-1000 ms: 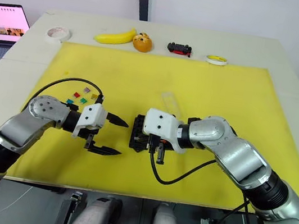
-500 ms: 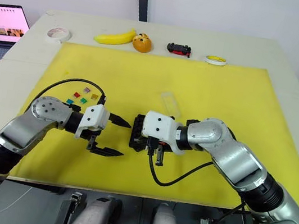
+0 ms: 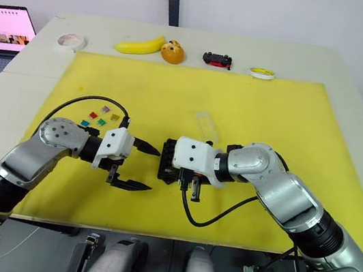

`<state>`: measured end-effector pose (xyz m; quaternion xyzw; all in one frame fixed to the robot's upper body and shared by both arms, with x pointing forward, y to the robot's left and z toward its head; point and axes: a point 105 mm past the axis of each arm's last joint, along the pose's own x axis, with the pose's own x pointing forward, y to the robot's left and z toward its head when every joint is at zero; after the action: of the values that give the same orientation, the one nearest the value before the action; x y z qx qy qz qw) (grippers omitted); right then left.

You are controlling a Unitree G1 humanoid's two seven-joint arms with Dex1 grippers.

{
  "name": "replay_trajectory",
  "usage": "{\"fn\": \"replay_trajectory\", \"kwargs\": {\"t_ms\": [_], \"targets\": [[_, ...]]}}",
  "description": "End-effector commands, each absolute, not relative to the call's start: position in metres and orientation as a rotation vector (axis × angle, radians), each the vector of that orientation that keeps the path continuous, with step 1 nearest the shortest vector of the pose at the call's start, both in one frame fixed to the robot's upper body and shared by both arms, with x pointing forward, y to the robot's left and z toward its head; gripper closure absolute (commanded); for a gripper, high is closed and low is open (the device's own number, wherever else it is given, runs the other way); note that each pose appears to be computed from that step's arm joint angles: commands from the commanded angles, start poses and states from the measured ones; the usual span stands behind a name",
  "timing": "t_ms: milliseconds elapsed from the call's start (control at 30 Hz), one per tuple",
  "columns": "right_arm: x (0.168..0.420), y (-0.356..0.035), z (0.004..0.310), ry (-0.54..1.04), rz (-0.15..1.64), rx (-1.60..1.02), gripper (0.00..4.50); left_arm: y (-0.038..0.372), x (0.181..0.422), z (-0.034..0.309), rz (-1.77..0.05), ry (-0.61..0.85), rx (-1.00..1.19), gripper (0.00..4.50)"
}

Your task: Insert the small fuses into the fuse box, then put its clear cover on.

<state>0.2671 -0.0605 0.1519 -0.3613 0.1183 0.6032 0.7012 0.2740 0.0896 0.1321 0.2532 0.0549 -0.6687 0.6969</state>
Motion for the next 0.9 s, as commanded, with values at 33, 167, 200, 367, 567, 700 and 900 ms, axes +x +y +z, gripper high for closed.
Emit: {"fn": "replay_trajectory", "kwargs": {"t_ms": [33,167,200,367,567,700,900], "targets": [[0.2675,-0.0583,0.1596,0.23,1.344,-0.841,4.5,0.0865,0.2711,0.1392,-1.497,0.087,0.581,0.03],[0.2668,-0.0579,0.1578,0.237,1.352,-0.857,4.5,0.0857,0.2706,0.1394,-1.497,0.083,0.581,0.03],[0.2669,-0.0577,0.1574,0.238,1.354,-0.861,4.5,0.0855,0.2706,0.1395,-1.497,0.082,0.581,0.03],[0.2696,-0.0557,0.1608,0.236,1.352,-0.863,4.5,0.0845,0.2703,0.1399,-1.496,0.078,0.58,0.03],[0.2689,-0.0552,0.1655,0.241,1.36,-0.854,4.5,0.0844,0.2706,0.1402,-1.492,0.076,0.581,0.03],[0.2715,-0.0554,0.1633,0.254,1.356,-0.867,4.5,0.0837,0.2708,0.1404,-1.493,0.075,0.582,0.03],[0.274,-0.0566,0.1594,0.27,1.345,-0.886,4.5,0.0833,0.2699,0.1399,-1.495,0.073,0.583,0.03]]}}
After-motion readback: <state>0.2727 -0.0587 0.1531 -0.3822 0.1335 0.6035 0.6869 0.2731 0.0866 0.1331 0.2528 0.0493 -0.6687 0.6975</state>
